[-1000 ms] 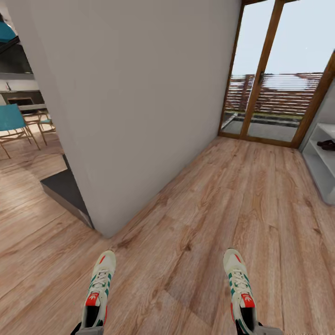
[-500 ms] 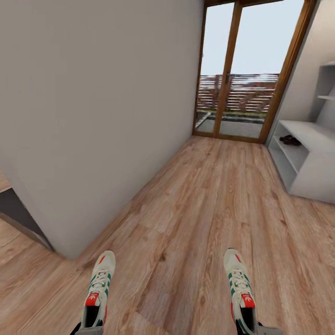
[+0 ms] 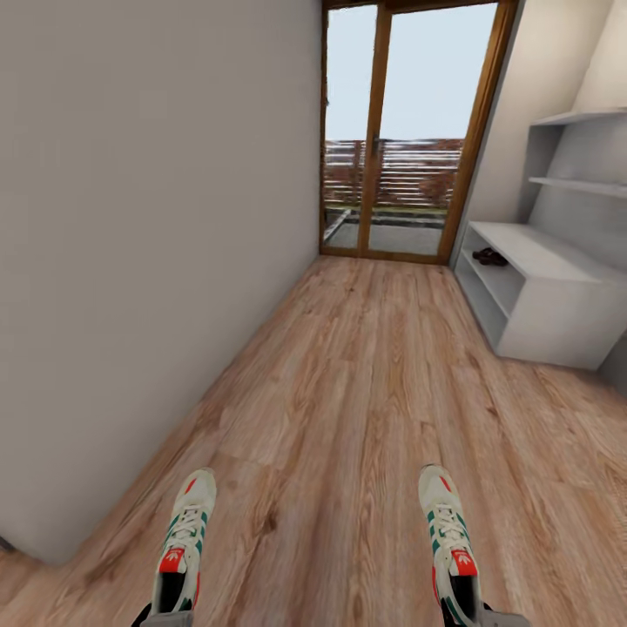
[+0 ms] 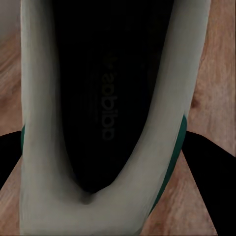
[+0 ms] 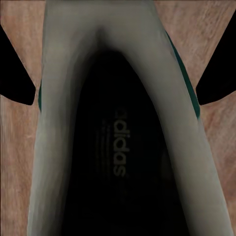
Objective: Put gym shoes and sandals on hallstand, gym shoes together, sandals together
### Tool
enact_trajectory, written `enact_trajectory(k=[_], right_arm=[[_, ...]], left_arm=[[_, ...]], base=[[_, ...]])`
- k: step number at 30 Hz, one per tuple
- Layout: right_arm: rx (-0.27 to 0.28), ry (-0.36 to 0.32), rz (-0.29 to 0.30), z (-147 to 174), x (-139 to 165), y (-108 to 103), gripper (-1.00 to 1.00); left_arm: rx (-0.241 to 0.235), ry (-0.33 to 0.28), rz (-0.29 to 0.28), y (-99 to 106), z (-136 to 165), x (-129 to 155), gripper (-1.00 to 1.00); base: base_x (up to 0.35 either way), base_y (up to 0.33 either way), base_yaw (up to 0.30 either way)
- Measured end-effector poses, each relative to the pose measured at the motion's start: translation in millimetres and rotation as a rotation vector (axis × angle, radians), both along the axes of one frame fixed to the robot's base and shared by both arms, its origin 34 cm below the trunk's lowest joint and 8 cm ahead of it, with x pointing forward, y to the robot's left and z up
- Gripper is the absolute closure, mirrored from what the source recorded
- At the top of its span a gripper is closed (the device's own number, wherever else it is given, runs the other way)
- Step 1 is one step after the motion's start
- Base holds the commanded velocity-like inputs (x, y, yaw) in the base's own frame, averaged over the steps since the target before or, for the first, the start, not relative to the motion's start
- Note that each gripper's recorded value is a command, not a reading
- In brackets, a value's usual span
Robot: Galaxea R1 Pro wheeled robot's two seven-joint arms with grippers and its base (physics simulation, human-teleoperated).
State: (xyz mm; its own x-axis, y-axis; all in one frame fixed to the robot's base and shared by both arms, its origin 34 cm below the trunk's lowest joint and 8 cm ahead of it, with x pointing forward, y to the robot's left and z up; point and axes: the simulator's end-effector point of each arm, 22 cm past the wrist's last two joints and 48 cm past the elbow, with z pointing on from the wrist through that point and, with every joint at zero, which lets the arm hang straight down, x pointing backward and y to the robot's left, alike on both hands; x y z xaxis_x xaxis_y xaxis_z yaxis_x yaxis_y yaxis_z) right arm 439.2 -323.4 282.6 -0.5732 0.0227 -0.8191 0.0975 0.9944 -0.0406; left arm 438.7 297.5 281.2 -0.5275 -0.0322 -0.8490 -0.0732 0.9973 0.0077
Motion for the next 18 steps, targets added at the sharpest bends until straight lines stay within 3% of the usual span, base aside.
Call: enact_trajectory(k=[13, 18], right_arm=[[0.000, 0.000, 0.000, 0.0, 0.0, 0.1, 1.00], [0.001, 0.000, 0.003, -0.1, 0.1, 0.0, 1.00]], left_arm=[[-0.001, 0.000, 0.004, 0.7, 0.0, -0.1, 1.00], [-0.001, 0.000, 0.003, 0.6, -0.1, -0.4, 1.00]], base=[[0.336, 0.045, -0.294], [0.336, 0.075, -0.061]])
